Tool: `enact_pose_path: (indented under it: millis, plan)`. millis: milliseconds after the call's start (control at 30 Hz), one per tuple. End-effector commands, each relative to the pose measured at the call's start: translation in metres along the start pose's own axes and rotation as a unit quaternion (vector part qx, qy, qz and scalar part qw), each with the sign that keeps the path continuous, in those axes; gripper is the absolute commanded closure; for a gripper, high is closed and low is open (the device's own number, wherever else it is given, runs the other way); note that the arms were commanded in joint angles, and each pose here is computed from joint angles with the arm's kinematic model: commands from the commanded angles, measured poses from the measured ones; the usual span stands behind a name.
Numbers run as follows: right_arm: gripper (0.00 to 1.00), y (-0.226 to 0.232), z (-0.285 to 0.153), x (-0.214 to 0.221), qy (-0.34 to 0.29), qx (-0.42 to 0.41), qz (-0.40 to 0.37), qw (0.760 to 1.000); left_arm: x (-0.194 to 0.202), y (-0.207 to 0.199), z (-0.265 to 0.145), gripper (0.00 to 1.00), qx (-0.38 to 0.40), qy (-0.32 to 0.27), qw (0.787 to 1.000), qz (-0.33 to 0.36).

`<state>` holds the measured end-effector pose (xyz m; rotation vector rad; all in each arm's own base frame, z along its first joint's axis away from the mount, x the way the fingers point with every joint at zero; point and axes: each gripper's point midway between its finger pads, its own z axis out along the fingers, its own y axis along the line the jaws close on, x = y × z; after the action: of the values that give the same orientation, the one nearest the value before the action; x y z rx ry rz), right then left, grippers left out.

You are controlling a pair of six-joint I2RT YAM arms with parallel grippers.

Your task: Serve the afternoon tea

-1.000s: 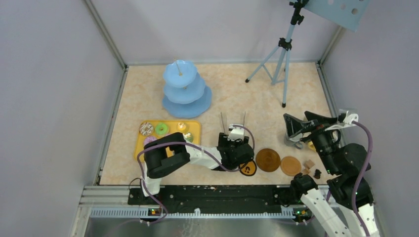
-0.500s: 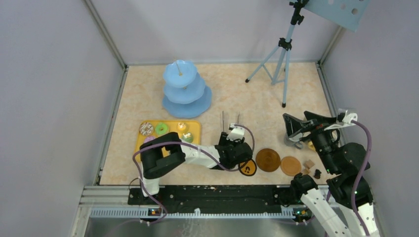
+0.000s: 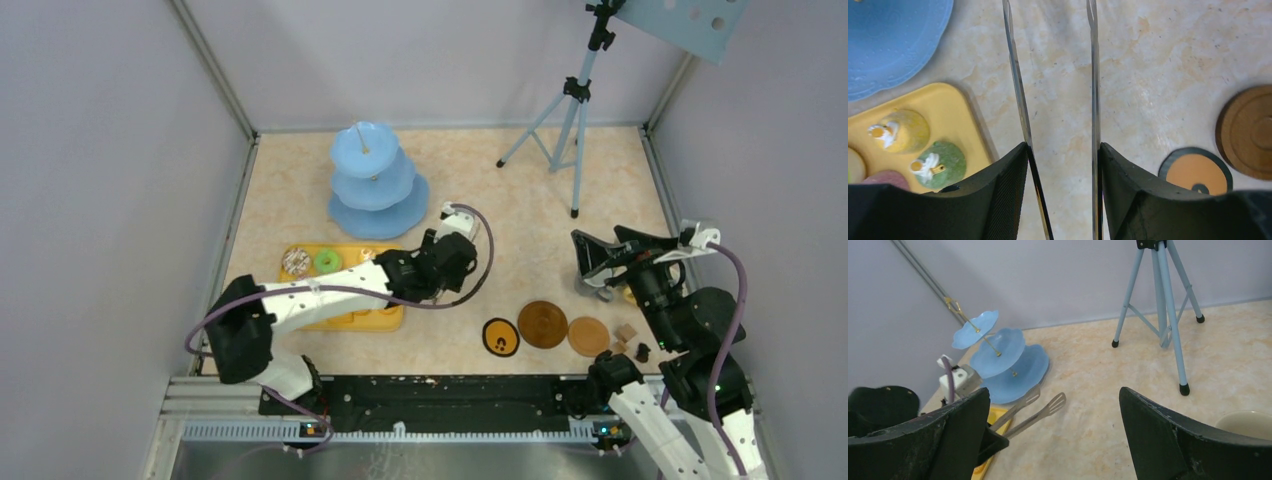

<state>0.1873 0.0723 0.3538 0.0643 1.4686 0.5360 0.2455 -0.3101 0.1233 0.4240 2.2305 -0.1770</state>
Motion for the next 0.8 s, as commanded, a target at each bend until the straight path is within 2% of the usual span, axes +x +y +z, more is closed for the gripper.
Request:
enact_pose_path:
  millis: [0,133,267,367,600,767]
  plan:
    - [0.01,-0.003,0.007,0.000,-0.008,0.007,-0.005,1.000,-0.025,0.014,-0.056,0.41,0.069,0.034,0.997,0.030]
    - [0.01,-0.003,0.011,0.004,-0.002,0.004,-0.007,1.000,-0.033,0.037,-0.092,0.41,0.079,0.075,0.994,0.007]
    - [0.01,-0.003,0.013,0.007,0.000,0.001,-0.008,1.000,-0.027,0.068,-0.130,0.40,0.036,0.123,0.991,-0.026]
    - [0.01,-0.002,0.016,0.010,-0.002,-0.004,-0.006,1.000,-0.017,0.093,-0.154,0.40,-0.002,0.138,0.989,-0.057]
    - [0.01,-0.001,0.025,0.019,0.011,-0.008,-0.005,1.000,0.006,0.146,-0.176,0.40,-0.102,0.135,0.981,-0.095]
    - [0.01,0.001,0.027,0.022,0.014,-0.015,-0.001,1.000,0.012,0.162,-0.164,0.40,-0.121,0.126,0.980,-0.097]
